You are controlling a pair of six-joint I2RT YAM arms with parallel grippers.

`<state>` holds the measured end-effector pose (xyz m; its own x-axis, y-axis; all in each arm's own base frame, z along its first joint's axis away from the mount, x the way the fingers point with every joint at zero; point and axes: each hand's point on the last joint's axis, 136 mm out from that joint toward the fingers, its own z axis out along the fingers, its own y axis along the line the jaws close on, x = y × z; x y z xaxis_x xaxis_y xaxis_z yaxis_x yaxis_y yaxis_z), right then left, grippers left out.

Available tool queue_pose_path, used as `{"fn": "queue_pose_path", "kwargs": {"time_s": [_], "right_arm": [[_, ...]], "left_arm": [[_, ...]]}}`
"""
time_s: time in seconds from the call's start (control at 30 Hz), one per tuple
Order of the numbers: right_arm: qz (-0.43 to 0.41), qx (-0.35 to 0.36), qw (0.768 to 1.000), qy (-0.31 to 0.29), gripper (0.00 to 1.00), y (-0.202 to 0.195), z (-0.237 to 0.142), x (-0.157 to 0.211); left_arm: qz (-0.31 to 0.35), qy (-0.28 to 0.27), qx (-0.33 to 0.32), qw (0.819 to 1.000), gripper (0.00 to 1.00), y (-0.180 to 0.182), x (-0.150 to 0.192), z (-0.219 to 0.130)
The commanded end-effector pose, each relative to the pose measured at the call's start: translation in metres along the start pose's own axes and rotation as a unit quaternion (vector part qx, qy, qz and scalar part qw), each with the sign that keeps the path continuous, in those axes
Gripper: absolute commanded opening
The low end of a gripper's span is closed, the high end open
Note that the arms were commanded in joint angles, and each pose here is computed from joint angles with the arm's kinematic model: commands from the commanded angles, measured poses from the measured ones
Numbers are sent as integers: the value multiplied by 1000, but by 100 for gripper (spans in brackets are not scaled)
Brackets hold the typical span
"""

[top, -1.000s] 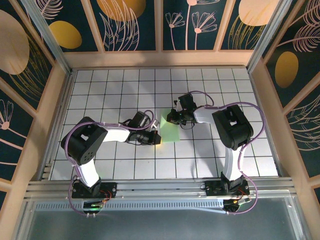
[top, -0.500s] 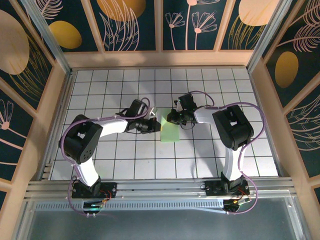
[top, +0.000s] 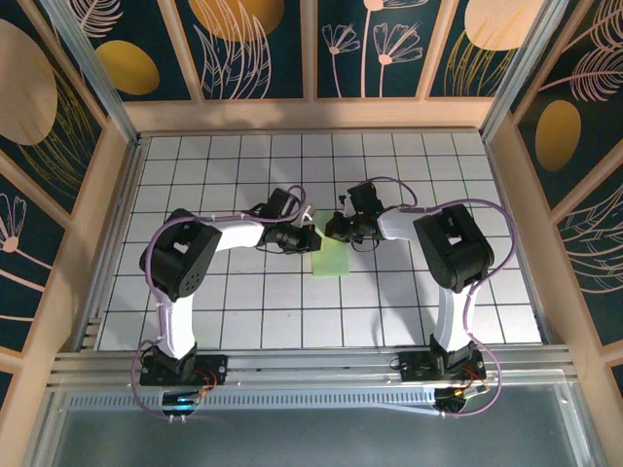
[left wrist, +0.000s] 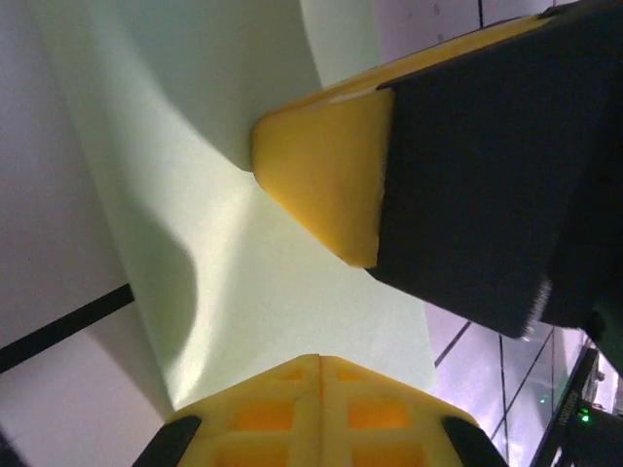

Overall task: Fold a paper plane with a square sheet of paper (fold left side to right side)
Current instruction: Hold the square sheet of paper at the center of the table.

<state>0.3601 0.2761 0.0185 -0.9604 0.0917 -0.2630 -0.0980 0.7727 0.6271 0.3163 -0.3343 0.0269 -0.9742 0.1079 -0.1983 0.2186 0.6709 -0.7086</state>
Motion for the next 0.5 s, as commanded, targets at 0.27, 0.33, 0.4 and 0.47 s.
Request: {"fn": "queue_pose_path", "kwargs": {"time_s": [0.27, 0.33, 0.4, 0.47], "right_arm": [[13, 13, 1000, -1, 5, -3, -10, -4], [10, 3, 1000, -14, 11, 6, -18, -11], [7, -3, 1000, -24, 15, 13, -27, -16], [4, -5, 1000, -30, 16, 18, -36, -16]], "left_arm": [[-12, 33, -54, 998, 0, 25, 26, 18], [-19, 32, -60, 997, 0, 28, 28, 18], [-27, 31, -65, 997, 0, 30, 30, 17], [-31, 28, -67, 997, 0, 30, 31, 17]]}}
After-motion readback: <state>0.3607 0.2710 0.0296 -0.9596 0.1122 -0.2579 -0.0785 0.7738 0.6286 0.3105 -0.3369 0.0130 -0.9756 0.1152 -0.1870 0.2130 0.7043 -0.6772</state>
